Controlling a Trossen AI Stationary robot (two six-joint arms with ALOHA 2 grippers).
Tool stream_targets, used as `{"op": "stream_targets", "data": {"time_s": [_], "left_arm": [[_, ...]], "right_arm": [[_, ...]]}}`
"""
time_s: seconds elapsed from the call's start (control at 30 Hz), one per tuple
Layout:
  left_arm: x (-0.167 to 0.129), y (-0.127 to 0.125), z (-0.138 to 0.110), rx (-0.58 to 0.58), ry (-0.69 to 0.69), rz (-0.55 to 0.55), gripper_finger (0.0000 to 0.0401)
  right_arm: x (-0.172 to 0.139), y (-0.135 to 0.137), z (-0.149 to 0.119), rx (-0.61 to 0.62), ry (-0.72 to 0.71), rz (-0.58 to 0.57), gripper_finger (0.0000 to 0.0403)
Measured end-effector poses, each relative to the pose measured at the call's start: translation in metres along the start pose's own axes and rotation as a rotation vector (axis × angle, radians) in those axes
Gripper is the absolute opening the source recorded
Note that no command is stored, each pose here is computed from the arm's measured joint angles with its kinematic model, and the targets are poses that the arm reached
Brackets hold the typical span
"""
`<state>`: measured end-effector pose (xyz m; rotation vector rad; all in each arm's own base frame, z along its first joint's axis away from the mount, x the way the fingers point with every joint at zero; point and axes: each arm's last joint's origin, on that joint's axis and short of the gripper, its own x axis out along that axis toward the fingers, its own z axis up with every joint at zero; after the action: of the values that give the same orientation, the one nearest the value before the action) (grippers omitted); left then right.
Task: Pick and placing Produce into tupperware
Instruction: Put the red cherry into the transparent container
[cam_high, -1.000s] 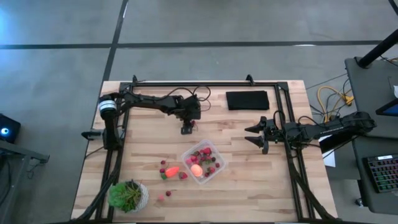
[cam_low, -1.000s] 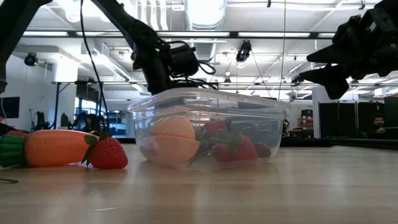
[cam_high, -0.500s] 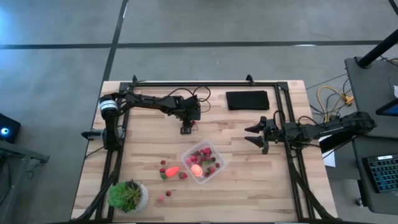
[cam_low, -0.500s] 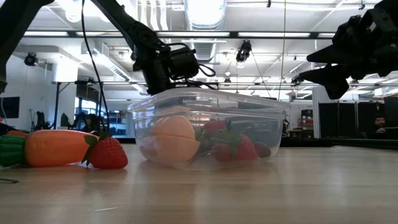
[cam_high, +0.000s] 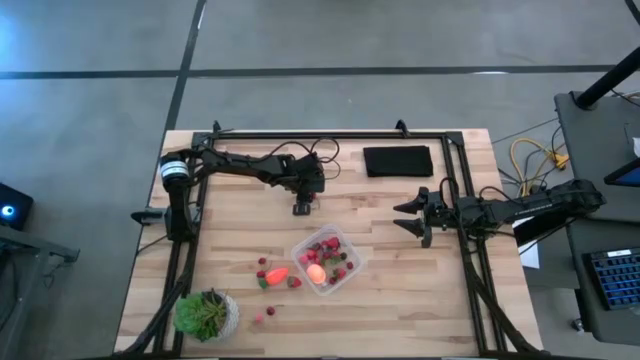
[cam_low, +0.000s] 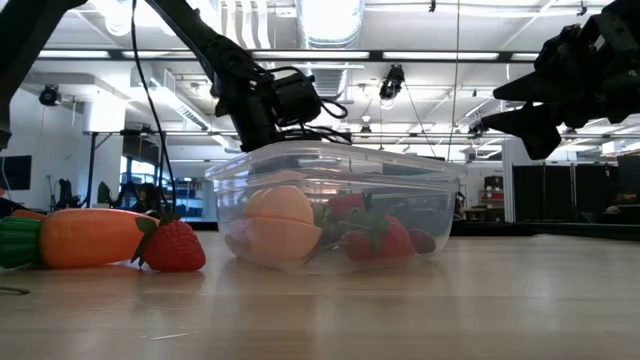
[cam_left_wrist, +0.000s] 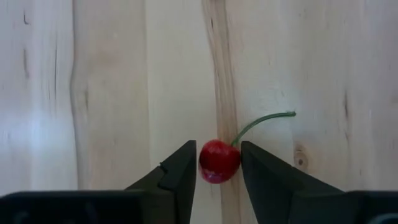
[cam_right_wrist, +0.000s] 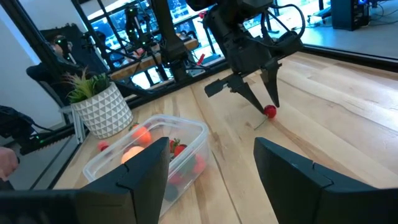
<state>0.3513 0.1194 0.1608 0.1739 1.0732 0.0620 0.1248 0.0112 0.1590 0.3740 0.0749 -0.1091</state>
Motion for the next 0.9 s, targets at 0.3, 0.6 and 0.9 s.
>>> {"op": "stream_targets", "data": {"time_s": [0.3, 0.6, 0.9], "left_arm": [[0.0064, -0.0027, -0.0060, -0.003, 0.028, -0.018, 0.0111], [0.0060, -0.0025, -0.0039, -0.001, 0.013, -0.011, 0.0111], [0.0060, -0.0028, -0.0044, -0.003, 0.018, -0.012, 0.0062]], "right_arm": [[0.0000, 0.0000, 0.0000, 0.000, 0.000, 0.000, 0.0226], [0.0000, 0.0000, 0.0000, 0.000, 0.000, 0.000, 0.0226], [0.0000, 0.0000, 0.0000, 0.000, 0.000, 0.000, 0.0226]]}}
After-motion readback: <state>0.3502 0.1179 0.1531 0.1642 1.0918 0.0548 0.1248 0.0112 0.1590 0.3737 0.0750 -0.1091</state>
